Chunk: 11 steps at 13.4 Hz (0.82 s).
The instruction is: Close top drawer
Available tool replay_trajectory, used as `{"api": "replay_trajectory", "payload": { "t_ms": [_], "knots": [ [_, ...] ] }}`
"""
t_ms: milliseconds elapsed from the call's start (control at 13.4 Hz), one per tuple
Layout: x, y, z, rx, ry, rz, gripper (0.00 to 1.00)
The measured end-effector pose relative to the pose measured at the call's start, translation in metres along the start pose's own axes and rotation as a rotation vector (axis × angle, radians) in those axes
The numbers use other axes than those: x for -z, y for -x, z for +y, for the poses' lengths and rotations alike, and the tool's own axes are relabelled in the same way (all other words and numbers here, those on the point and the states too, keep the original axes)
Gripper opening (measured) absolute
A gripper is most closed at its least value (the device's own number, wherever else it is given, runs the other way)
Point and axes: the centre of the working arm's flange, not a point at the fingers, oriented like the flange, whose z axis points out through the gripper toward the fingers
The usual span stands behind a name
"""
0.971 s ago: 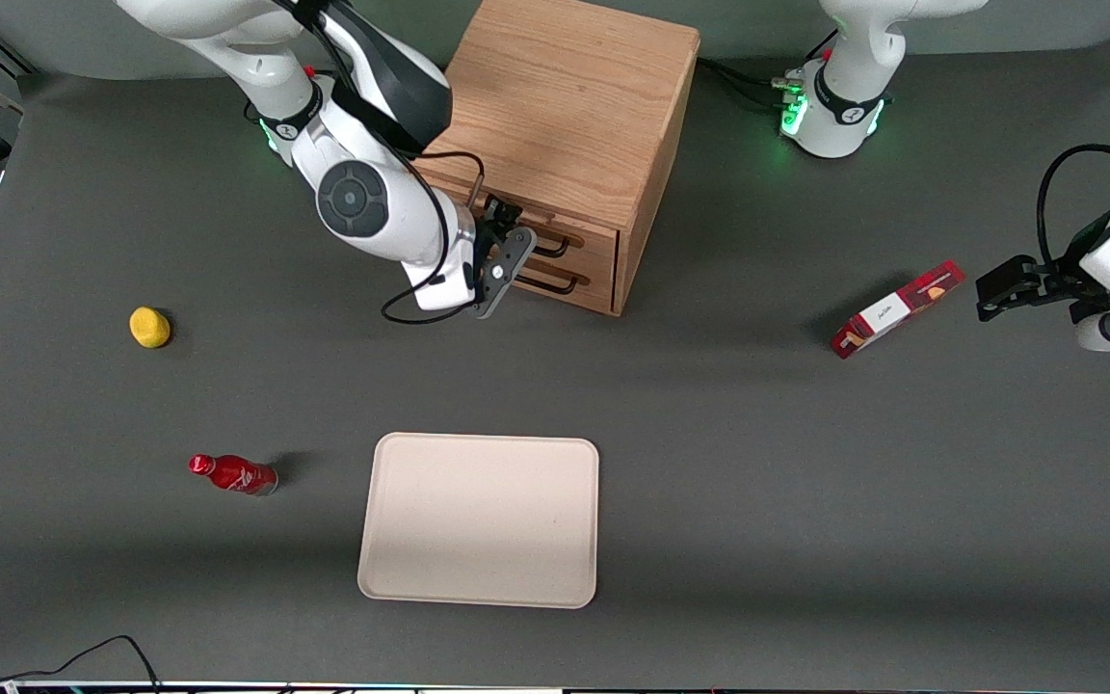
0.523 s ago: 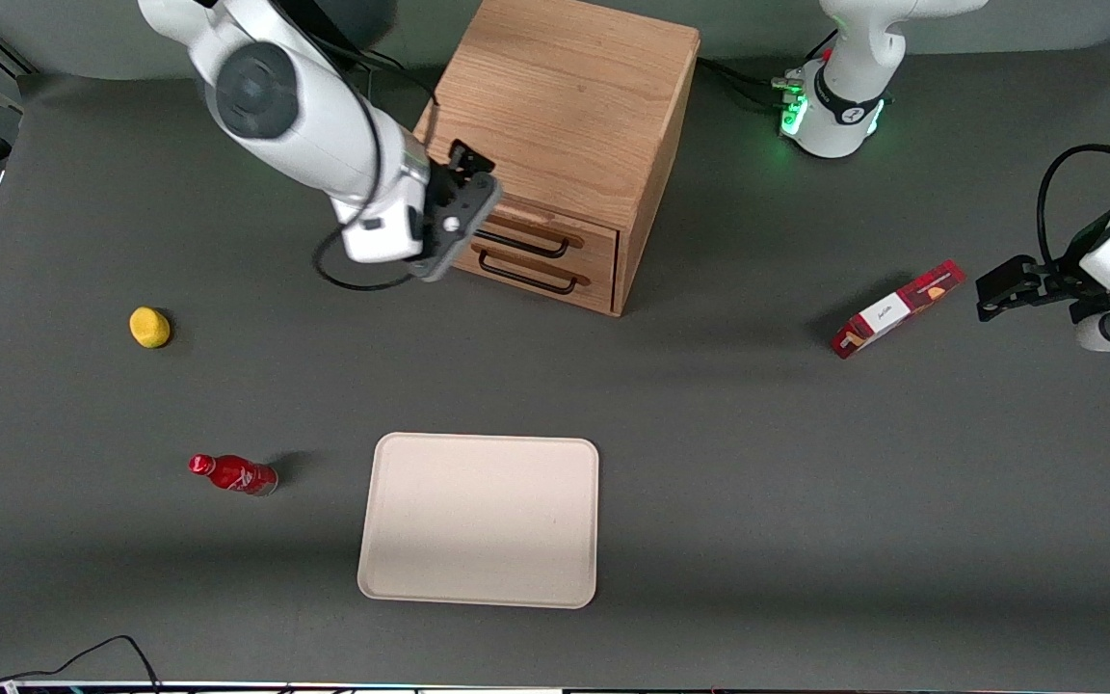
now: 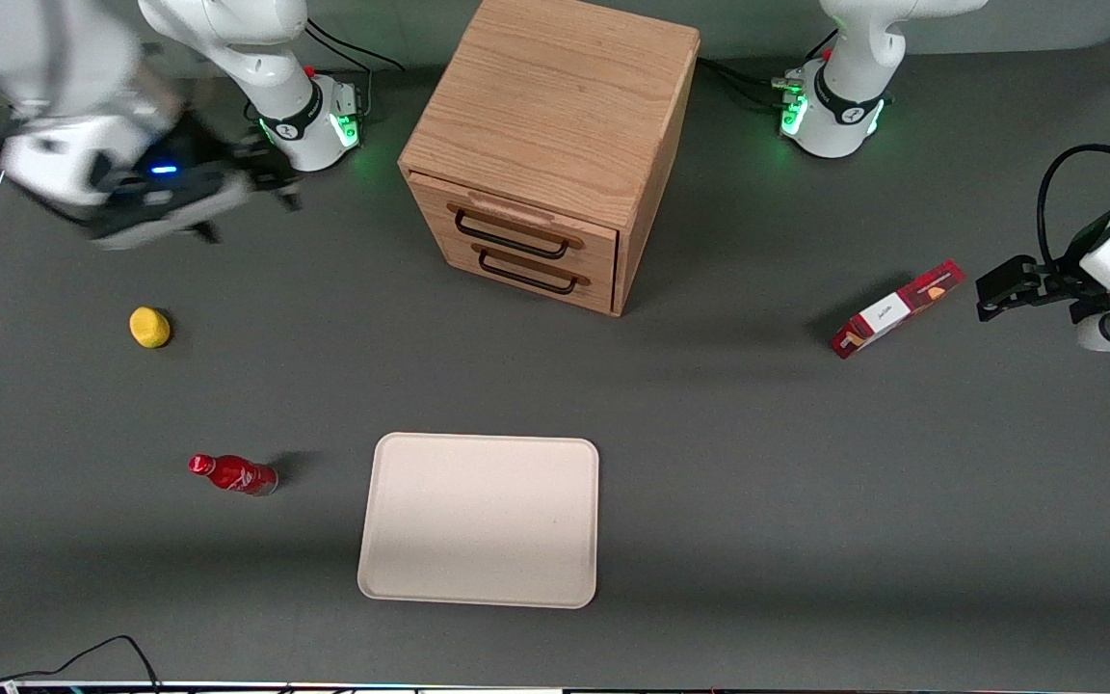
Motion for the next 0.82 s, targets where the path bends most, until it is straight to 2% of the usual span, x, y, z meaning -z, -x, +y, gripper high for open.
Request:
{"api": "replay_trajectory", "payload": {
  "t_ms": [75, 224, 598, 822],
  "knots": [
    [0.004, 0.003, 0.034, -0.060, -0.002, 0.006, 1.00],
    [-0.002, 0.011, 0.069, -0.128, -0.004, -0.013, 1.00],
    [-0.059, 0.025, 0.121, -0.233, -0.008, -0.070, 1.00],
    [-0.080, 0.025, 0.134, -0.249, 0.015, -0.070, 1.00]
  ]
}}
